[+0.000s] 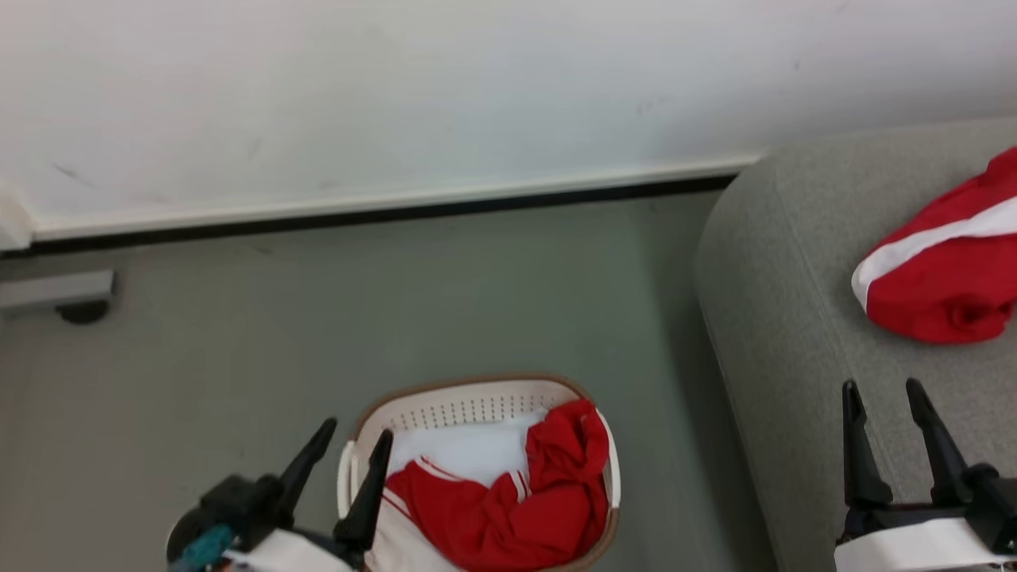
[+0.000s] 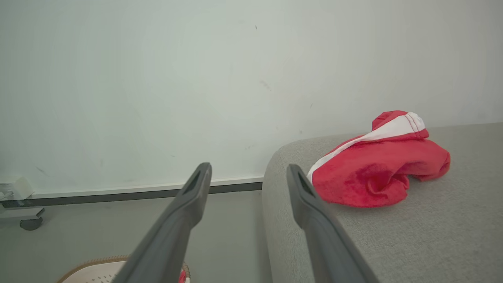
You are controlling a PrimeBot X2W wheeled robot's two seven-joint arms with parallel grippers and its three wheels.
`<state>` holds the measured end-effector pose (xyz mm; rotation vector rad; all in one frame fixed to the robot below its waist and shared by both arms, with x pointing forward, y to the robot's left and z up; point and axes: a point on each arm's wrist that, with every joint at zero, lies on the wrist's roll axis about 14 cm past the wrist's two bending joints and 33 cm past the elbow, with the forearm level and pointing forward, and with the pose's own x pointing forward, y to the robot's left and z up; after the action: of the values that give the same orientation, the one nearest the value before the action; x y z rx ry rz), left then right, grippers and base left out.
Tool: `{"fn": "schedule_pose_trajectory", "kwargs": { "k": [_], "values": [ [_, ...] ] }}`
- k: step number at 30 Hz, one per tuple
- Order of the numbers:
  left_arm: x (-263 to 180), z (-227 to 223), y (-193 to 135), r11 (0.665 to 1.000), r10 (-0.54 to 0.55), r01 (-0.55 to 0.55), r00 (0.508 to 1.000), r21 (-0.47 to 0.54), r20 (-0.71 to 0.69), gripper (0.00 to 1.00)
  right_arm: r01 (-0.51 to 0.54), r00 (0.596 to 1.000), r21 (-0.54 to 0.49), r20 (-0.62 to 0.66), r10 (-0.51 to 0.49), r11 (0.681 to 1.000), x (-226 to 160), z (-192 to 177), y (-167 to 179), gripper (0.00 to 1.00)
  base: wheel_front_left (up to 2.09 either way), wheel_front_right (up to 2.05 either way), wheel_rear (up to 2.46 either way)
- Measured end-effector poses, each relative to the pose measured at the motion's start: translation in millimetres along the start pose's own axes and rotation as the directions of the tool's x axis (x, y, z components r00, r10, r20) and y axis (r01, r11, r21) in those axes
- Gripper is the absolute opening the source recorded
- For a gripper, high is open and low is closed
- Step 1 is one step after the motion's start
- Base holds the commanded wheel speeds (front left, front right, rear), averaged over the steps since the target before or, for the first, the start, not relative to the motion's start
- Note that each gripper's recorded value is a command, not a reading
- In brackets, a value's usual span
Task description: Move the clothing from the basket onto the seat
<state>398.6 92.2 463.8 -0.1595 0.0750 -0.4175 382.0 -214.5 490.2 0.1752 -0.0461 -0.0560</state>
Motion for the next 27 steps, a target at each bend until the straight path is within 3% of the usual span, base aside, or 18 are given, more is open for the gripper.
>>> {"fn": "schedule_pose_trajectory", "kwargs": {
  "k": [10, 17, 27],
  "values": [
    [72.8, -54.3, -17.9, 0.98, -0.189, 0.197, 0.963, 0.023, -0.191, 1.0, -0.012, 1.0, -0.005, -0.026, 0.012, 1.0, 35.9, -16.7, 1.6, 1.0, 0.0, 0.0, 0.0],
    [95.1, -125.2, -49.4, 0.946, -0.307, 0.323, 0.856, -0.033, -0.415, 1.0, -0.019, 0.999, -0.025, -0.045, 0.018, 1.0, 49.3, -28.9, 0.8, 1.0, 0.0, 0.0, 0.0],
    [103.2, -200.1, -86.0, 0.888, -0.431, 0.438, 0.692, -0.139, -0.579, 1.0, -0.042, 0.998, -0.058, -0.052, 0.039, 0.997, 73.8, -46.5, 2.1, 1.0, 0.0, 0.0, 0.0]
  ]
}}
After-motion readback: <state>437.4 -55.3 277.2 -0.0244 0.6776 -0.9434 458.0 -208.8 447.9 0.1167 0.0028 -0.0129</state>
